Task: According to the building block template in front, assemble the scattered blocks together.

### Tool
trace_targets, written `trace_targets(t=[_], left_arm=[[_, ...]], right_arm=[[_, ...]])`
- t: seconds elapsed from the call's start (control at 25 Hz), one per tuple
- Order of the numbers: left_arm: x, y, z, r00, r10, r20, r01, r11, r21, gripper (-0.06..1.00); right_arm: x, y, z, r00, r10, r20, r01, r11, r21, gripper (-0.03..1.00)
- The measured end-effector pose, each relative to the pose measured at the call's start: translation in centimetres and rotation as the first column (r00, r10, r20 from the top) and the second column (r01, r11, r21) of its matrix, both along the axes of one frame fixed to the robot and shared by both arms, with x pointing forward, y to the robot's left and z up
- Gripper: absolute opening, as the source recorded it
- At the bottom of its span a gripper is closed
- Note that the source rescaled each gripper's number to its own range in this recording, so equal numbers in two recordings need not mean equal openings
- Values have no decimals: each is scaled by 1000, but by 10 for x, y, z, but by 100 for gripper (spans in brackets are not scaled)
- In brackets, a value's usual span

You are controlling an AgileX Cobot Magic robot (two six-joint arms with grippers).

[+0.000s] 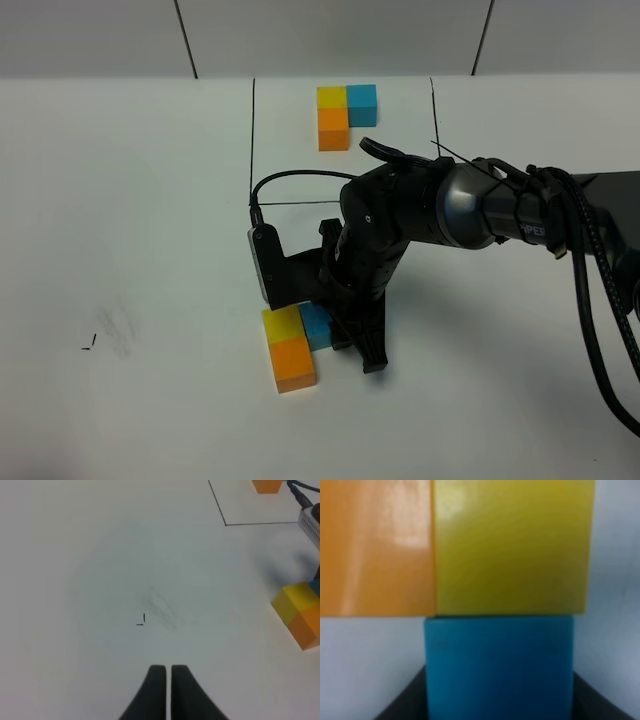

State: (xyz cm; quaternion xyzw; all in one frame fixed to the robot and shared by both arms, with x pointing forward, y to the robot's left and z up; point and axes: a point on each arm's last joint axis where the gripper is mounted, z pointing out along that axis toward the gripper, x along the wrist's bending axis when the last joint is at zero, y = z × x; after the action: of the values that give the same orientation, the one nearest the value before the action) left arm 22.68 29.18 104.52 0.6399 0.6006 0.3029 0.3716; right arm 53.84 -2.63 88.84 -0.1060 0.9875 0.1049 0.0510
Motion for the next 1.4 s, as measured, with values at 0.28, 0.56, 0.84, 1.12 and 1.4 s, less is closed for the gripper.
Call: trace_targets(t=[0.28, 0.56, 0.84, 1.12, 1.4], left_arm=[[0, 0, 0, 1000, 0, 0, 0, 1000, 0, 1], [0, 0, 0, 1000, 0, 0, 0, 1000, 0, 1], [0, 0, 0, 1000, 0, 0, 0, 1000, 0, 1], [0, 0, 0, 1000, 0, 0, 0, 1000, 0, 1], [0, 0, 0, 1000, 0, 0, 0, 1000, 0, 1]], right_arm=[[1, 1, -2, 1000, 2, -4, -2, 1000, -4, 52], [1, 1, -2, 1000, -5, -5, 5, 1000, -3, 52], [1, 1, -2, 999, -36, -10, 36, 999, -4, 52], [3, 1, -2, 999, -50, 3, 50, 999, 2, 64], [6, 2, 0, 998, -59, 27, 59, 998, 13, 91]])
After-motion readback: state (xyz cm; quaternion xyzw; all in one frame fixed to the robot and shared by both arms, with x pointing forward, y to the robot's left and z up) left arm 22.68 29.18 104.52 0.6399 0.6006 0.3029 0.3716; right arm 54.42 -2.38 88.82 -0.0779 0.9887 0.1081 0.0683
